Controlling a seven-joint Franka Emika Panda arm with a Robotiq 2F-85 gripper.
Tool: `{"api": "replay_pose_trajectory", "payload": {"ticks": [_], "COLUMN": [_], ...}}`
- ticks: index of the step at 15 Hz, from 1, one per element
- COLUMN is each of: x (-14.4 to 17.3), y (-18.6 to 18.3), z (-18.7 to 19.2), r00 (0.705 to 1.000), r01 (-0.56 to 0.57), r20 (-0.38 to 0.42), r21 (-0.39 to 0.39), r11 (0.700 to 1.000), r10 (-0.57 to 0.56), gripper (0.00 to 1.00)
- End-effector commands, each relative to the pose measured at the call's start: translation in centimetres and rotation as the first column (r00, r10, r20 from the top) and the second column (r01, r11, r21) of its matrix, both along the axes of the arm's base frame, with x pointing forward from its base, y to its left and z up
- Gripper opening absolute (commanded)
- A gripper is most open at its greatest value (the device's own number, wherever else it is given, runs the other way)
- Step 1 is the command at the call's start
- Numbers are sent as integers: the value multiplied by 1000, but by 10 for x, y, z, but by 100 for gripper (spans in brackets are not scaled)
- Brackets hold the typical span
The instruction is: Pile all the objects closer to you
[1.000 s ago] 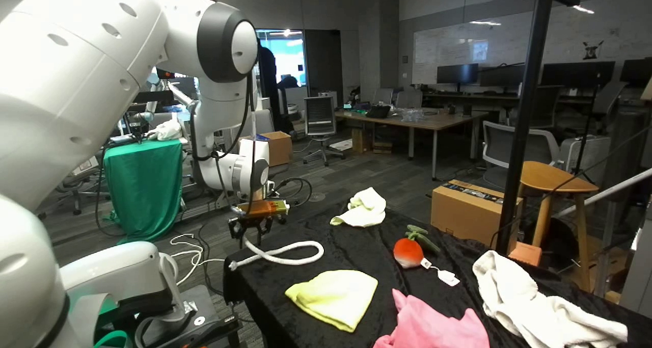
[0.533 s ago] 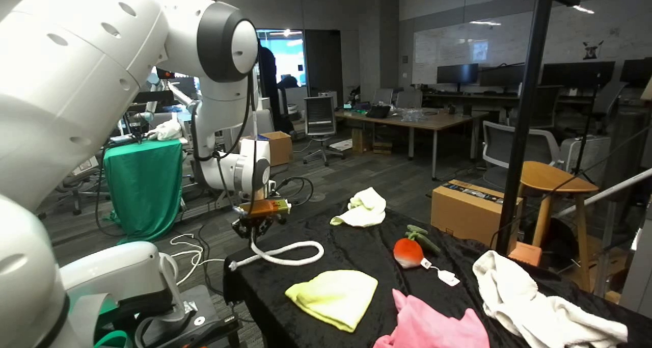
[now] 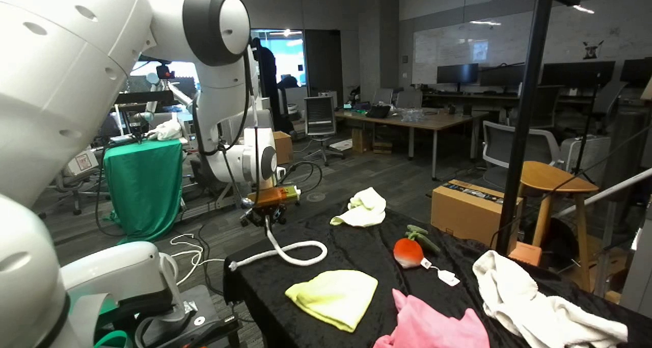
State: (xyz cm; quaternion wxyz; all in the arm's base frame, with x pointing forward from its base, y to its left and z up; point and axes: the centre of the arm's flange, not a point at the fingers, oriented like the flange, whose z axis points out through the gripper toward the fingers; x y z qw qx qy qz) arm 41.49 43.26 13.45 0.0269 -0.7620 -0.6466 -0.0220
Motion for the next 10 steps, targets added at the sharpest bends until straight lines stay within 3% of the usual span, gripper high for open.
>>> {"api": "replay_pose_trajectory", "payload": {"ticks": [1,6,10], "x": [-2,5,9], "y": [-28,-76,-127], "z": [69,170,248], "r00": [981,903,794], "r01": [115,310,458], "r20": [153,279,341], "r21": [13,105,207], "r11": [993,945,865], "r10": [-115,-328,-503], "gripper": [9,9,9]}}
